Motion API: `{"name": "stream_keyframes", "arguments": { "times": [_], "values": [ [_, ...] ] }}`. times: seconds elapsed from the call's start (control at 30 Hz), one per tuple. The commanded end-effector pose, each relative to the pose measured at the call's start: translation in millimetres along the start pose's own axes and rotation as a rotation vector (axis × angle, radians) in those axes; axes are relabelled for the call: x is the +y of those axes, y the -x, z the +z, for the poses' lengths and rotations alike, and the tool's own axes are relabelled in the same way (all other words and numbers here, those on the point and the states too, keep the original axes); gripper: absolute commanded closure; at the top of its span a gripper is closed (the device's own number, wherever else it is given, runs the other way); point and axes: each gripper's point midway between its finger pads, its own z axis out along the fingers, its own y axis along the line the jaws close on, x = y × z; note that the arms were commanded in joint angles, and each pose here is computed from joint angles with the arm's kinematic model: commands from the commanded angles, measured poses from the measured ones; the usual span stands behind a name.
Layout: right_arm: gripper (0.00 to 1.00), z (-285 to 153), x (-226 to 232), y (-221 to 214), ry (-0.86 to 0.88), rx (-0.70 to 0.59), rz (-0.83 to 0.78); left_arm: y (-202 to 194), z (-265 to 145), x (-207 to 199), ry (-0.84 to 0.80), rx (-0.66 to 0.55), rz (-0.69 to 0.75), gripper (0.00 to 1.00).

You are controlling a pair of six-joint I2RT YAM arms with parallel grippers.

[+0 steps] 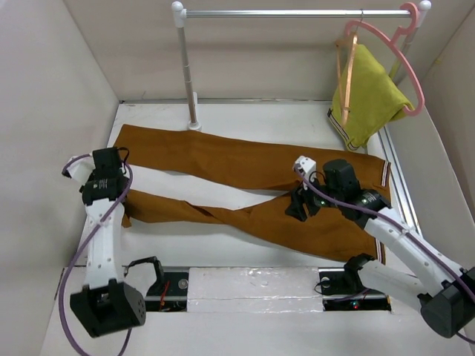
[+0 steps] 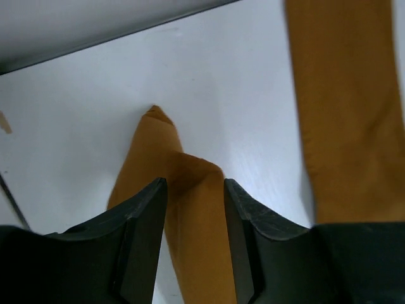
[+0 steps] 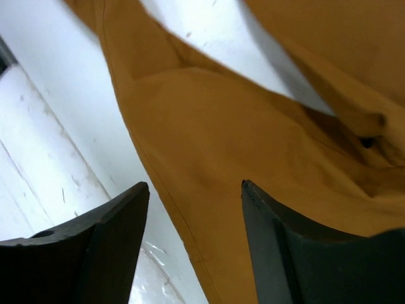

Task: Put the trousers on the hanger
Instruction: Flatten out the trousers at the center of the board.

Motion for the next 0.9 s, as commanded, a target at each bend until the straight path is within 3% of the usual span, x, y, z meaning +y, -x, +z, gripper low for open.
{"name": "stream_keyframes", "arguments": {
  "times": [0.0,0.1,0.27,0.3,0.37,0.5,0.57,0.67,0.7,0.77,0.87],
  "values": [
    [0.33,17.2,13.0,-20.6,0.098,0.075,-0.038,24.5,-30.5,-17.1,-0.125,-0.067,-0.139,0.63],
    [0.29,34.7,29.3,-39.4,0.153,0.167,-0.091,28.0,-44.4,-18.3,-0.175,-0.093,-0.127,0.49],
    [0.26,61.8,54.5,-58.0,0.204,0.258,-0.192,34.5,-54.7,-12.2,-0.160,-0.145,-0.066,0.48],
    [0.26,69.9,53.7,-68.1,0.196,0.305,-0.187,31.5,-52.4,-9.1,-0.146,-0.149,-0.045,0.48],
    [0.26,82.5,52.6,-69.4,0.182,0.313,-0.201,23.8,-49.6,-10.7,-0.166,-0.147,0.013,0.34],
    [0.29,99.8,37.8,-73.6,0.053,0.369,-0.193,4.6,-38.7,-25.2,-0.221,-0.083,0.062,0.30],
    [0.37,103.2,17.7,-77.1,-0.068,0.382,-0.177,-5.9,-31.8,-34.2,-0.235,-0.035,0.117,0.29],
    [0.69,103.7,8.9,-87.1,-0.128,0.401,-0.137,-22.9,-16.0,-42.0,-0.204,0.048,0.212,0.30],
    [0.85,101.4,7.9,-95.6,-0.134,0.423,-0.124,-22.9,-15.5,-43.3,-0.195,0.059,0.229,0.30],
    [1.00,90.5,10.7,-105.4,-0.115,0.455,-0.099,-23.1,-10.7,-47.4,-0.192,0.061,0.252,0.31],
    [1.00,67.1,27.0,-114.6,-0.061,0.452,-0.029,-11.8,-16.2,-54.9,-0.225,0.022,0.239,0.32]
  ]
}}
